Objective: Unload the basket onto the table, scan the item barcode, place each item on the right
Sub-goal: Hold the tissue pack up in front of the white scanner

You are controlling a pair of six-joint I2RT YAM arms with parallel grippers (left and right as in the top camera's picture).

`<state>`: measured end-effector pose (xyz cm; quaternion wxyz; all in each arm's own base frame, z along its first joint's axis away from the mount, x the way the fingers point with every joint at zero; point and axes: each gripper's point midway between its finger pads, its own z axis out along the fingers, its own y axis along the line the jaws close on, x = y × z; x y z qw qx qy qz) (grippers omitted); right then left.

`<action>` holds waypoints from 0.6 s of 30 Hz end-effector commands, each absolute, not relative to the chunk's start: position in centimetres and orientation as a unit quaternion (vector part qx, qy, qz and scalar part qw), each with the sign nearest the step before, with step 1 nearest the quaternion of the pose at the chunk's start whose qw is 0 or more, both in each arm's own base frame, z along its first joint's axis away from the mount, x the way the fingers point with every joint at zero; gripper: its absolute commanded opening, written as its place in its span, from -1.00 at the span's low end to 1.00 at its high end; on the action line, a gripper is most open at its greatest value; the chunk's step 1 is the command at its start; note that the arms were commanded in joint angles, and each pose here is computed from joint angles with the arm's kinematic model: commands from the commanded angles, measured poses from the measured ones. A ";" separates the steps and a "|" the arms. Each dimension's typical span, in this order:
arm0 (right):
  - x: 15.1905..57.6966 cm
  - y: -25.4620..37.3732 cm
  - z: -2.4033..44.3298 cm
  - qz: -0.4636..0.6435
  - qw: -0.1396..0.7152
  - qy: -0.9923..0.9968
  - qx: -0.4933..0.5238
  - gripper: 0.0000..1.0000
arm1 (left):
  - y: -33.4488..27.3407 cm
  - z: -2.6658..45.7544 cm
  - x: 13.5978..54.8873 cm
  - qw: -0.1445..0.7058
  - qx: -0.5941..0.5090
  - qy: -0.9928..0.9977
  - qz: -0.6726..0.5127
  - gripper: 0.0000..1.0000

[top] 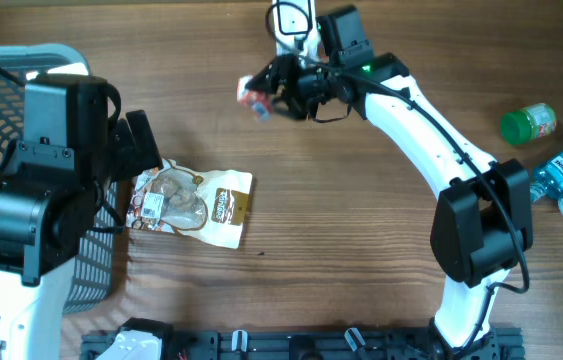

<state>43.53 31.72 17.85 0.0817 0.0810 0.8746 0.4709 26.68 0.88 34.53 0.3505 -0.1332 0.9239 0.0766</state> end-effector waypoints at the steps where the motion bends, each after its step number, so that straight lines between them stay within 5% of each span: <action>1: 50.5 28.4 19.5 0.335 0.342 0.877 -0.031 0.12 | 0.8 34.4 26.7 0.348 -0.136 0.925 0.073 1.00; 7: 59.3 26.9 22.1 0.238 0.581 0.776 -0.053 0.18 | 0.8 34.4 26.7 0.348 -0.136 0.925 0.073 1.00; 18: 63.7 26.0 15.6 0.177 0.700 0.690 -0.050 0.13 | 0.8 34.4 26.7 0.348 -0.136 0.925 0.073 1.00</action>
